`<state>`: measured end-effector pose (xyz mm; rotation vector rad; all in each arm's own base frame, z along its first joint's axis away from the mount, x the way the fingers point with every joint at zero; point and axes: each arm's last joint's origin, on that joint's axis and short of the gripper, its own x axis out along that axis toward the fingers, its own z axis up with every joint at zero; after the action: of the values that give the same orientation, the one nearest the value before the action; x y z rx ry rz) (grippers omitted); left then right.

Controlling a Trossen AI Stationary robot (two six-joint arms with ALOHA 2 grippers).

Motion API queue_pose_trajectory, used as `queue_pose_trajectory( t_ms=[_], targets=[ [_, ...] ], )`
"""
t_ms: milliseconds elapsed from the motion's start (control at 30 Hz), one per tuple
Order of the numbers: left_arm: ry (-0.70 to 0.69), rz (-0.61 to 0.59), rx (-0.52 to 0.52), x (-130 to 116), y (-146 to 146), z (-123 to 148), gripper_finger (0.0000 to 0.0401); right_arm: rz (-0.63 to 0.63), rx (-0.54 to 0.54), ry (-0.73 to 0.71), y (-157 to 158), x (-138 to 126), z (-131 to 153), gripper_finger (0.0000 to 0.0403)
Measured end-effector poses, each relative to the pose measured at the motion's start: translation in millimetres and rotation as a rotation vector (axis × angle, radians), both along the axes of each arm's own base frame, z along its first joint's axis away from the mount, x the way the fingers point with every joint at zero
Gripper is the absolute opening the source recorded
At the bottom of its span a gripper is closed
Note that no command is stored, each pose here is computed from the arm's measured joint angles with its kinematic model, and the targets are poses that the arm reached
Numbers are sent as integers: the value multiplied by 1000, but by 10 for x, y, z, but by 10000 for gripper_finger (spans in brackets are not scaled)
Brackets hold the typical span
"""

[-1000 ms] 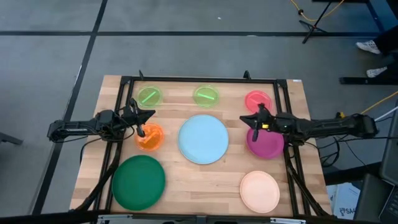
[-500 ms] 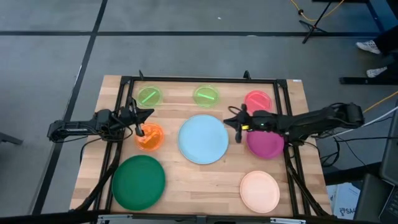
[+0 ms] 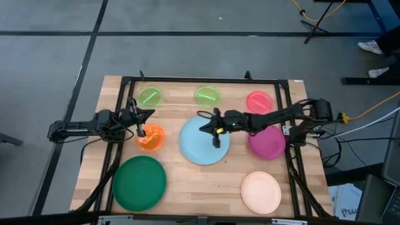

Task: Stack plastic plates
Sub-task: Stack the dark green plate on the blue plate

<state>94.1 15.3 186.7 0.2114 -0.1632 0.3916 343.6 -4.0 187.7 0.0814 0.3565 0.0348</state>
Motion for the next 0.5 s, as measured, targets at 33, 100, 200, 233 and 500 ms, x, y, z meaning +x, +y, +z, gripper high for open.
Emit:
queue_pose_trajectory(
  t_ms=[33, 100, 200, 233, 500],
  targets=[
    [4, -1, 0, 1, 0, -4, 4, 7, -1, -3, 23, 59, 14, 17],
    [3, 0, 1, 1, 0, -2, 5, 19, -1, 2, 63, 175, 20, 17],
    [-5, 0, 6, -1, -1, 7, 5, 36, 1, 5, 117, 326, 32, 17],
    [-8, 0, 6, -2, -1, 9, 5, 39, 4, 0, 138, 381, 35, 17],
    [-9, -5, -20, 0, -1, 1, 5, 116, 83, -19, 403, 768, 11, 17]
  ],
)
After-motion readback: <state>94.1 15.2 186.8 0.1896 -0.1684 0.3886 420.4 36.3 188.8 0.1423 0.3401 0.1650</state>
